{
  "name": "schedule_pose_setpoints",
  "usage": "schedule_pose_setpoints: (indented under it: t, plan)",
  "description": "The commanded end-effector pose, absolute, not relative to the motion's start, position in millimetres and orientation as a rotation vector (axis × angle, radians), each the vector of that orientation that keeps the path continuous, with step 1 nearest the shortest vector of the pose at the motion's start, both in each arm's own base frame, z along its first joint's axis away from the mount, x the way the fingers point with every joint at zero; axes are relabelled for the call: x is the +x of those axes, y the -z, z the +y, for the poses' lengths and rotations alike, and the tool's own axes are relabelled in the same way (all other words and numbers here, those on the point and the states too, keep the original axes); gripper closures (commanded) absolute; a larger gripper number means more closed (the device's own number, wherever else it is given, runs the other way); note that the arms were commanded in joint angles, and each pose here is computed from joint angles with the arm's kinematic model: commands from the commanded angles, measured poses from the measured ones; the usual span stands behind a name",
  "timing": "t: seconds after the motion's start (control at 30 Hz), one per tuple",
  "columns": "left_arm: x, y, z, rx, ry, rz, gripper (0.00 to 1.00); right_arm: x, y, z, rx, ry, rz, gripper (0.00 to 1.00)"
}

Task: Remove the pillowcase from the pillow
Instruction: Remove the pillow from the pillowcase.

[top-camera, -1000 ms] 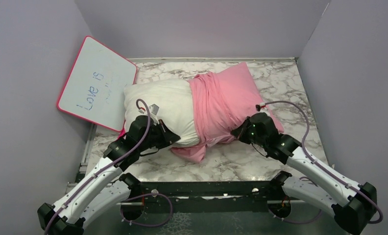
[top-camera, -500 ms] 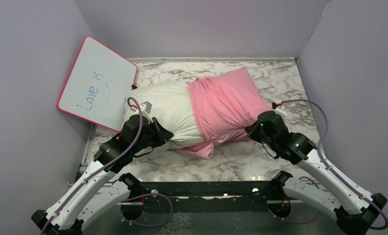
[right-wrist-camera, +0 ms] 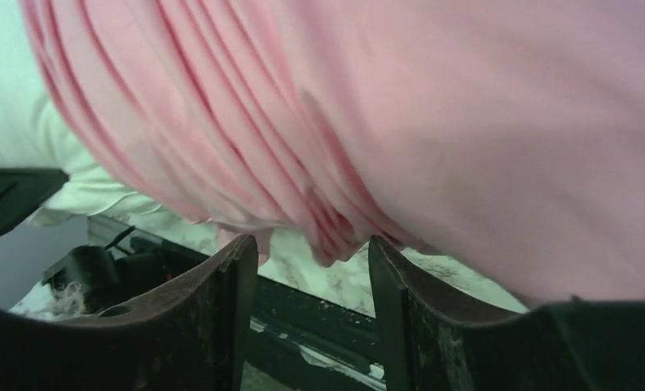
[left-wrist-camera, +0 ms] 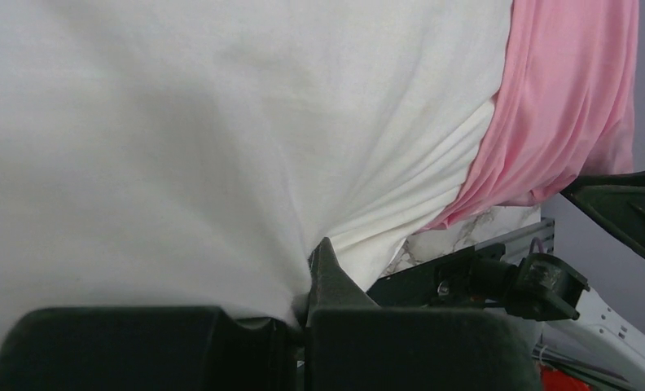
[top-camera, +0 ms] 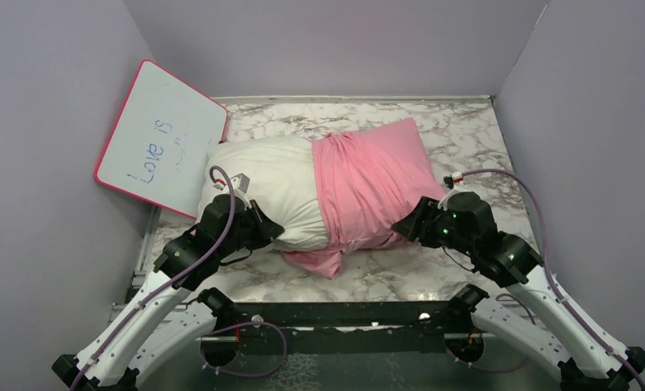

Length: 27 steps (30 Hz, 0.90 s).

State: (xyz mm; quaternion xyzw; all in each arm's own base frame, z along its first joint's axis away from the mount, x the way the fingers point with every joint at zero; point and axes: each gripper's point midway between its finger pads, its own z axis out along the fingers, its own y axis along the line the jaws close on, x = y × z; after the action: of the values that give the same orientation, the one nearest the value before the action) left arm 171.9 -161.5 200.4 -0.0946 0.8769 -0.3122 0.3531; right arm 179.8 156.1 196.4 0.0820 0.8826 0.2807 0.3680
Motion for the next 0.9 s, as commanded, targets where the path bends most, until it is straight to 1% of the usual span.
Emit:
schedule_pose_setpoints:
  t: [0.0, 0.1, 0.23, 0.33, 0.6, 0.67, 0.8, 0.87]
  plan:
    - [181, -217, -169, -0.235, 0.862, 2.193, 1.0, 165, -212, 187, 0.09, -0.961, 2.261, 0.41]
    - [181, -220, -175, -0.218, 0.899, 2.197, 1.0, 158, -211, 203, 0.087, -1.084, 2.287, 0.37]
    - [182, -221, -179, -0.216, 0.918, 2.191, 1.0, 158, -204, 204, 0.185, -1.112, 2.276, 0.33]
    - [184, -222, -181, -0.218, 0.928, 2.188, 1.0, 161, -200, 210, 0.211, -1.126, 2.29, 0.33]
    - [184, -218, -183, -0.229, 0.94, 2.198, 1.0, 166, -183, 250, 0.178, -1.078, 2.362, 0.33]
    - [184, -219, -183, -0.234, 0.942, 2.194, 1.0, 168, -174, 260, 0.219, -1.036, 2.364, 0.33]
    - [181, -222, -185, -0.217, 0.964, 2.194, 1.0, 199, -172, 255, 0.417, -0.908, 2.288, 0.33]
    - [179, -221, -186, -0.203, 0.972, 2.201, 1.0, 210, -172, 258, 0.498, -0.906, 2.258, 0.33]
